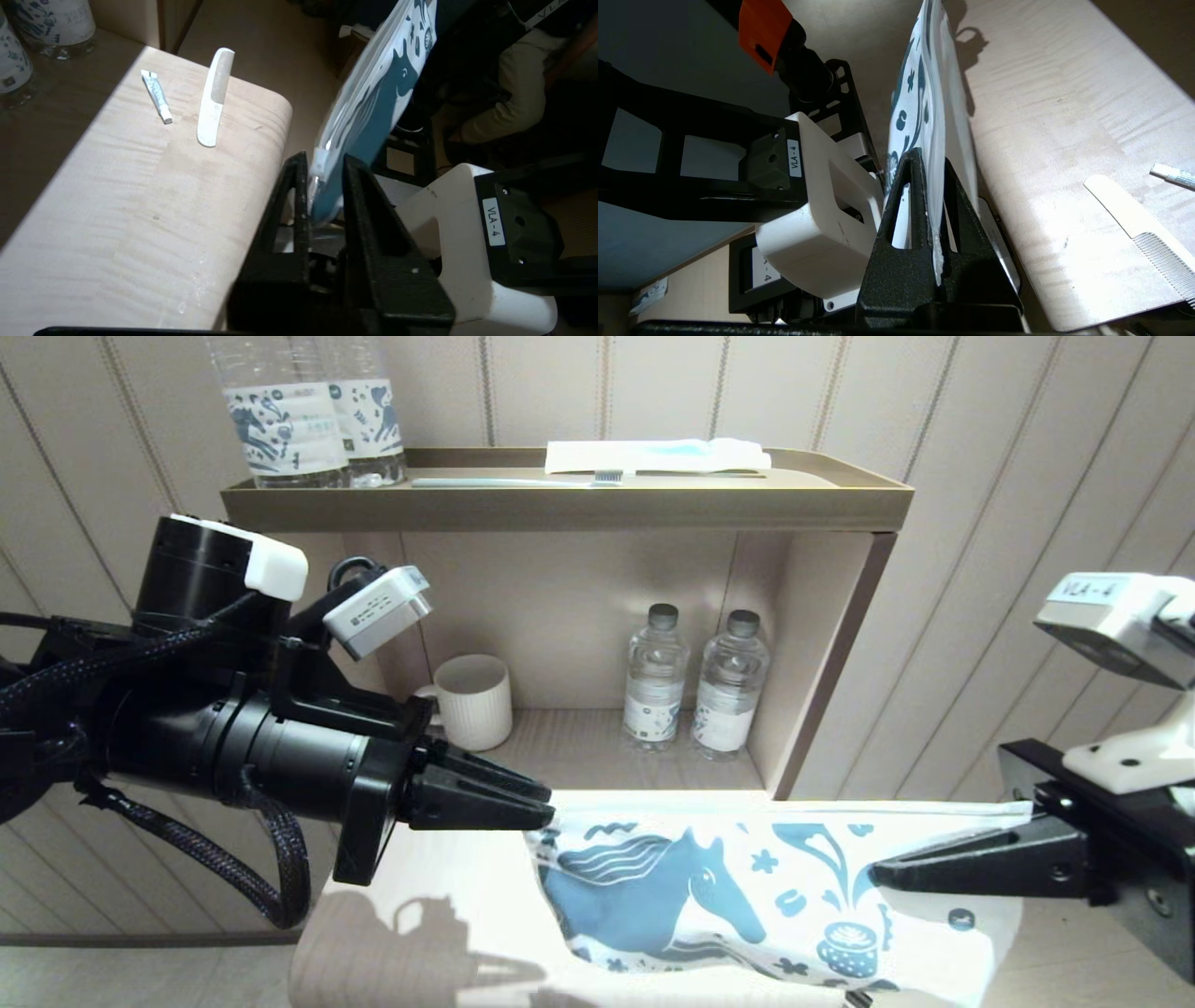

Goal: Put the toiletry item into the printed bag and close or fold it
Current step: Hand it to the other hand

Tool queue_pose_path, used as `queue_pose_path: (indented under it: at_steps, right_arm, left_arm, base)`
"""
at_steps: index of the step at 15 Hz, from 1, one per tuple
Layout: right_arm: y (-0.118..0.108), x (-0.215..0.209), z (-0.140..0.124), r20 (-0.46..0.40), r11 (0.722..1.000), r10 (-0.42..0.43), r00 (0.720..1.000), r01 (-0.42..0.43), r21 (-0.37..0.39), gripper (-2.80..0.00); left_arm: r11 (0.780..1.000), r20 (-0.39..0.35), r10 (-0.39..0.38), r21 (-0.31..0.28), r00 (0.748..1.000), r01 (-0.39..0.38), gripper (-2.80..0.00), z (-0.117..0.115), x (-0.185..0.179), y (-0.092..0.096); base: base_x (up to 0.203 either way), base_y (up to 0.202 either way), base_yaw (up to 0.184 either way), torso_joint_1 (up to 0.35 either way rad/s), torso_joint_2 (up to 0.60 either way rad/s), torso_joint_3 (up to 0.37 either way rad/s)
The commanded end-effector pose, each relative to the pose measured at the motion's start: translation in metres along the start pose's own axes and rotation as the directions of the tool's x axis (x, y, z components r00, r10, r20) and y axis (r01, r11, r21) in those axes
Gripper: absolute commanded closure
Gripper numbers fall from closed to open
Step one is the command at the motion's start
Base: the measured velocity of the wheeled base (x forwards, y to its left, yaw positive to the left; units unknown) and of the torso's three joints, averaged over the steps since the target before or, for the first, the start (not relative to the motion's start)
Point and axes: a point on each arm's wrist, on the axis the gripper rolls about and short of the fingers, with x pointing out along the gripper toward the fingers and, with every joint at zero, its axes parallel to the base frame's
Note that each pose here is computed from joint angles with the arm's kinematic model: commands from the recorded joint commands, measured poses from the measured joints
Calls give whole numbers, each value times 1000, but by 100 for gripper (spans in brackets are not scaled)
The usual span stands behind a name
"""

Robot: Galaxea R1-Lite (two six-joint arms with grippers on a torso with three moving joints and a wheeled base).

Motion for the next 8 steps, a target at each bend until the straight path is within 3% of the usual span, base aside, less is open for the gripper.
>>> queue_pose_path:
  at_steps: [1, 8]
  right_arm:
    - [-1, 1, 0, -2, 1000, 6, 1000, -6, 3, 0]
    - [1, 1, 0, 5, 999, 43, 999, -43, 0, 0]
  left_arm:
    - [1000, 1, -9, 12, 1000, 9, -280, 0, 0, 0]
    - [1000, 2, 4, -6, 1000, -4, -280, -4, -4, 4]
  base:
    - [0, 0, 0, 0, 0, 0]
    - [0, 0, 0, 0, 0, 0]
